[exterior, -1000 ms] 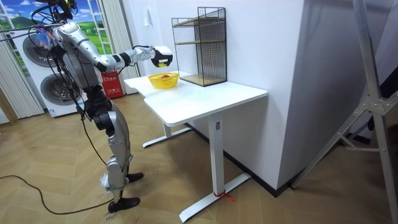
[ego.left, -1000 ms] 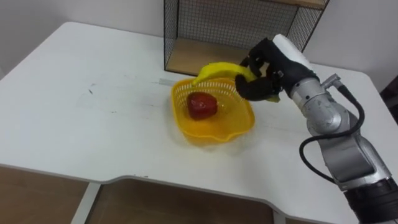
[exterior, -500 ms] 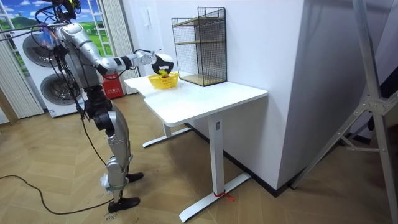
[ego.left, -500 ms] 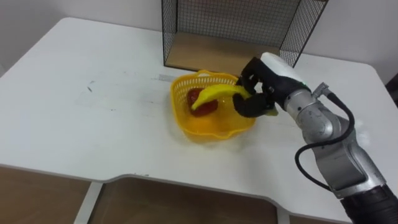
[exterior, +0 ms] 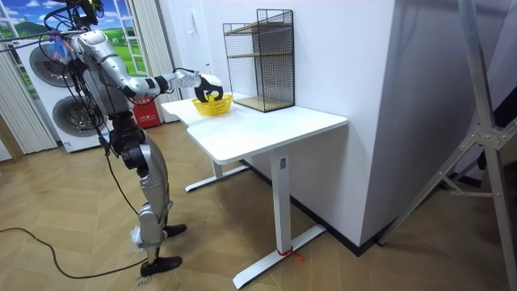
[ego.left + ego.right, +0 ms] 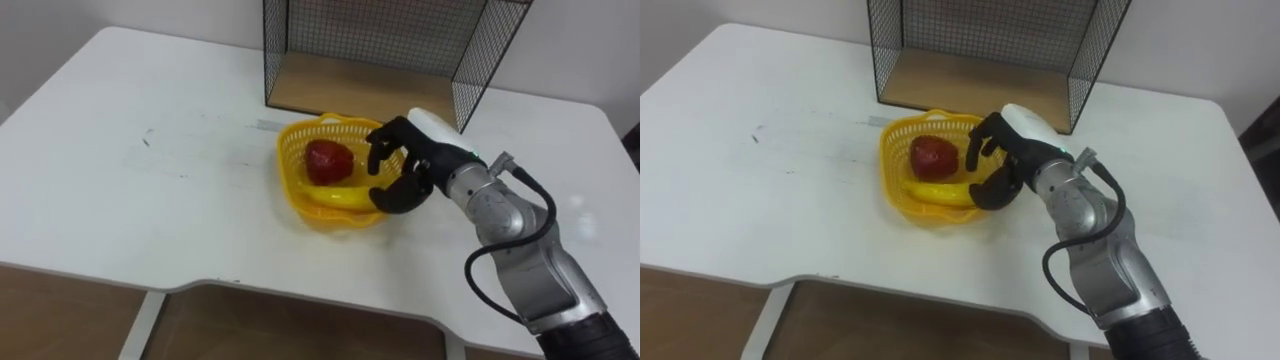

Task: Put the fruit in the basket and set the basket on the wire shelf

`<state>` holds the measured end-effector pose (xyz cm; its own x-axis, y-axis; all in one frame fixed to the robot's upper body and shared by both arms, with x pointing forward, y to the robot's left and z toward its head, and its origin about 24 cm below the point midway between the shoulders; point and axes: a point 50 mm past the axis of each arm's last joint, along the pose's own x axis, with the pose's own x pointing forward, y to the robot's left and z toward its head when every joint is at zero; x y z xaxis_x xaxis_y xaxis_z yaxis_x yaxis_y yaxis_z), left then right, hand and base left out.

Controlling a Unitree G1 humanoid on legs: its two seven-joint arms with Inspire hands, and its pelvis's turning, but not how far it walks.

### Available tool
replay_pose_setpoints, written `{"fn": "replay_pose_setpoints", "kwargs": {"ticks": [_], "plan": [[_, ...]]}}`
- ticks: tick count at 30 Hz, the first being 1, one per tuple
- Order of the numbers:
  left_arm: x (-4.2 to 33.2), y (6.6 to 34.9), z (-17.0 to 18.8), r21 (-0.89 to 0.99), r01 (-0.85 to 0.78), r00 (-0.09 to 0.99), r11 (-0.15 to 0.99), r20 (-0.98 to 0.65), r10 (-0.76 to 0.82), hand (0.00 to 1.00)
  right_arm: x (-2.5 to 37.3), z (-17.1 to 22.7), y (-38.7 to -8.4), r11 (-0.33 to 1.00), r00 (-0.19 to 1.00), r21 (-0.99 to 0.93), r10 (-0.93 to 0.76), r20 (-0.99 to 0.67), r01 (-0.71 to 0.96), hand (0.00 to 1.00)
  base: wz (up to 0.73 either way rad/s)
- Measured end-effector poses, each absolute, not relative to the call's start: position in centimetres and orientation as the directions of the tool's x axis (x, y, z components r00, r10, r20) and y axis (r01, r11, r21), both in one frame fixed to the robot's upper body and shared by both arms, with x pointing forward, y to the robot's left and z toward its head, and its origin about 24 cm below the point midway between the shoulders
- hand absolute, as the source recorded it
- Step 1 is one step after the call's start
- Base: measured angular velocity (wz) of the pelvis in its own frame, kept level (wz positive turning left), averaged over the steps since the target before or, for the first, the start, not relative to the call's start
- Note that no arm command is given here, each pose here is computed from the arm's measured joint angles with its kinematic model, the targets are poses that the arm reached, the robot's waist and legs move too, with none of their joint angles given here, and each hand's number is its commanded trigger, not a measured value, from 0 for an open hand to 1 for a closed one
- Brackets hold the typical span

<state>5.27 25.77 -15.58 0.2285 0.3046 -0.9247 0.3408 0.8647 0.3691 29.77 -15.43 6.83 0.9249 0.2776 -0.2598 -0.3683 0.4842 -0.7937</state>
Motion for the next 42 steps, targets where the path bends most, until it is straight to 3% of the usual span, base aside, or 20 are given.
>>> {"fn": "replay_pose_setpoints", "kwargs": {"ticks": [19, 25, 33, 42], "plan": [[5.2, 25.9, -15.6, 0.37, 0.336, 0.226, 0.866, -0.924, 0.307, 0.0, 29.5, 6.5, -15.4, 0.492, 0.921, -0.783, 0.277, -0.273, -0.38, 0.0, 0.01], [4.9, 25.9, -15.6, 0.369, 0.324, 0.218, 0.871, -0.925, 0.31, 0.0, 29.3, 7.1, -15.5, 0.542, 0.924, -0.754, 0.293, -0.244, -0.371, 0.0, -0.01], [3.2, 26.1, -15.7, 0.348, 0.244, 0.176, 0.905, -0.934, 0.312, 0.0, 29.8, 8.9, -17.4, 0.723, 0.968, -0.648, 0.227, -0.103, -0.238, 0.0, 0.0], [1.7, 26.1, -15.8, 0.34, 0.244, 0.14, 0.908, -0.939, 0.314, 0.0, 29.9, 9.4, -18.5, 0.779, 0.985, -0.606, 0.163, -0.05, -0.16, 0.0, 0.0]]}}
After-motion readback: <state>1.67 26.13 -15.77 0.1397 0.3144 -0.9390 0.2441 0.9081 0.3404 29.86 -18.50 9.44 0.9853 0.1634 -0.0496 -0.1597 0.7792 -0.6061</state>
